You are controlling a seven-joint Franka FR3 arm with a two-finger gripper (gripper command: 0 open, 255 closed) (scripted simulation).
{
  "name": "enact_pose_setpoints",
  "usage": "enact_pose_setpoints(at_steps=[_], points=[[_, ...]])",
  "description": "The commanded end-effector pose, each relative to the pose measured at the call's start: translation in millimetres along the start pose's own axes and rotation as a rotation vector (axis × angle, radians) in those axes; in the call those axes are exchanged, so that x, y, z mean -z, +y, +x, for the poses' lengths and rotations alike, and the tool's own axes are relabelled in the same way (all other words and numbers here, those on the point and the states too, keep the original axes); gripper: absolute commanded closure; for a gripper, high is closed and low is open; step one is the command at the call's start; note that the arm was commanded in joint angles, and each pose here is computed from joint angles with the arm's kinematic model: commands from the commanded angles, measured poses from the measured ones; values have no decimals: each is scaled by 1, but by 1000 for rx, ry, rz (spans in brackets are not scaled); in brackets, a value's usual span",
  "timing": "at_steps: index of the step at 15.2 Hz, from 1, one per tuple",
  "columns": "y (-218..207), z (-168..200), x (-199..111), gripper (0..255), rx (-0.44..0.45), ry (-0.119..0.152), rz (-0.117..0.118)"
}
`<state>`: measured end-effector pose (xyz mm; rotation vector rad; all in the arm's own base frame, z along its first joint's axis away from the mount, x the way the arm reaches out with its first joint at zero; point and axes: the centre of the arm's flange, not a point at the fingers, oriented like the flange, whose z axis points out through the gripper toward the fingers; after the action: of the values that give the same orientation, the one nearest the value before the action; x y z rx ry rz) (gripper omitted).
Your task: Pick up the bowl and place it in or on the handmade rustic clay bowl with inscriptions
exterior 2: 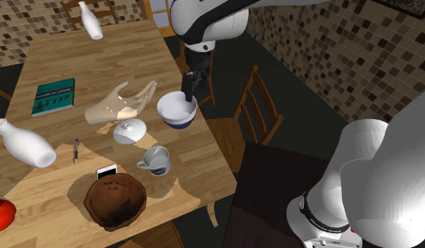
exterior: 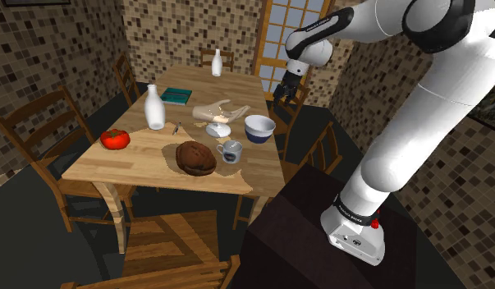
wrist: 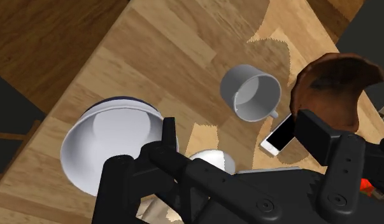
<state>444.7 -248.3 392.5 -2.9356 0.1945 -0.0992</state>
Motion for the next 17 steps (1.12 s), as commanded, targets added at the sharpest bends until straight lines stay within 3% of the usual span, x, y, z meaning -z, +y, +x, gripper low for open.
enact_pose_setpoints(at_steps=[1,17], points=[[21,13,-16,0,6,1,1],[176,114,-119,0,37,11,20]])
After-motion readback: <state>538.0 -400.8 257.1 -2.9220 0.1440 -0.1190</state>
